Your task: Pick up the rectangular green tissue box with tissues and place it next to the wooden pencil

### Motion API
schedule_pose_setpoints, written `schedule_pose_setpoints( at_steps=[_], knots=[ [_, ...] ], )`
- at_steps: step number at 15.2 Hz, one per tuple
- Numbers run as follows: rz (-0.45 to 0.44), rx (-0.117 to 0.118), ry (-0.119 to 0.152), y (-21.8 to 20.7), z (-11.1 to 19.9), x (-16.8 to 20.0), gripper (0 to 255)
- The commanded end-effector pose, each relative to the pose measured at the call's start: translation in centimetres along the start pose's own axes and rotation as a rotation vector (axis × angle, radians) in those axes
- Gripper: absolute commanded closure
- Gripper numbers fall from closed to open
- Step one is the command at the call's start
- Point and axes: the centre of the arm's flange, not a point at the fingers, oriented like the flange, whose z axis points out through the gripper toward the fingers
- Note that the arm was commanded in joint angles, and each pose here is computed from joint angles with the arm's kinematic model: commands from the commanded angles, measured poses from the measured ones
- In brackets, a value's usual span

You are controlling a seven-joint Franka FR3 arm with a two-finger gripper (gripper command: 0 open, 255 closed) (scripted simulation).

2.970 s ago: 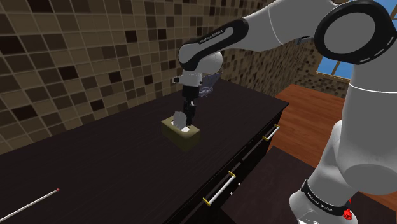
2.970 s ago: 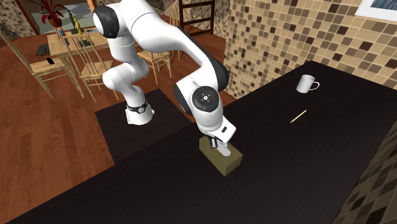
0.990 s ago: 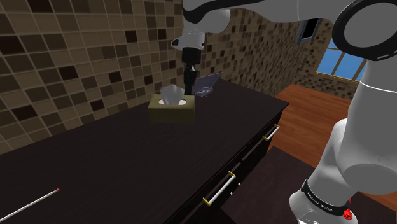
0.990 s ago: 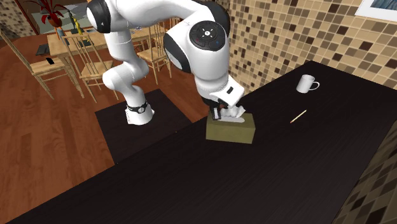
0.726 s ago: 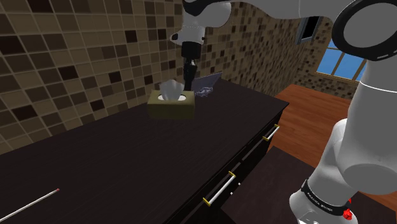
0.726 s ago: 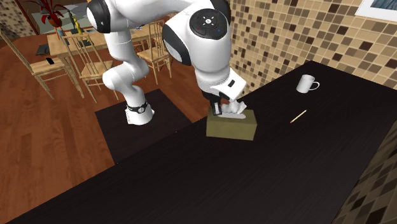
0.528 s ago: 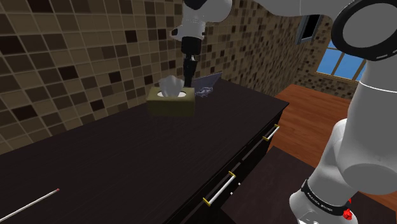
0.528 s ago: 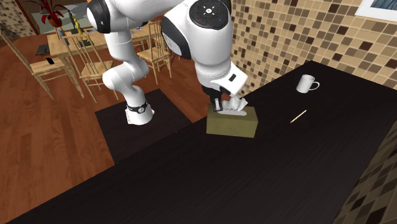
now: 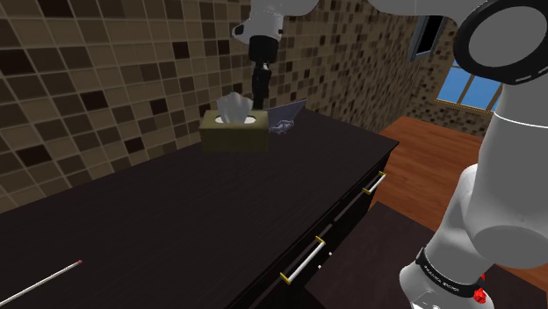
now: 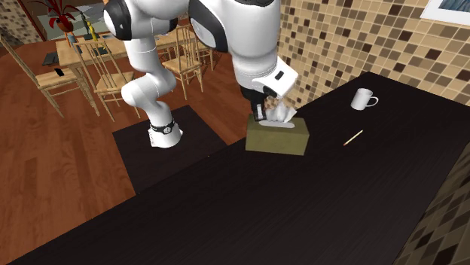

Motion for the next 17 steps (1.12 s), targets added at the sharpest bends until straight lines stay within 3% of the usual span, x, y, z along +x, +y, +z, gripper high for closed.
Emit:
schedule_pose_setpoints(
  at_steps=[1, 17],
  knots=[
    [0.000, 0.000, 0.000, -0.9, 1.1, 1.4, 255],
    [0.000, 0.000, 0.000, -9.4, 14.4, 15.3, 255]
  ],
)
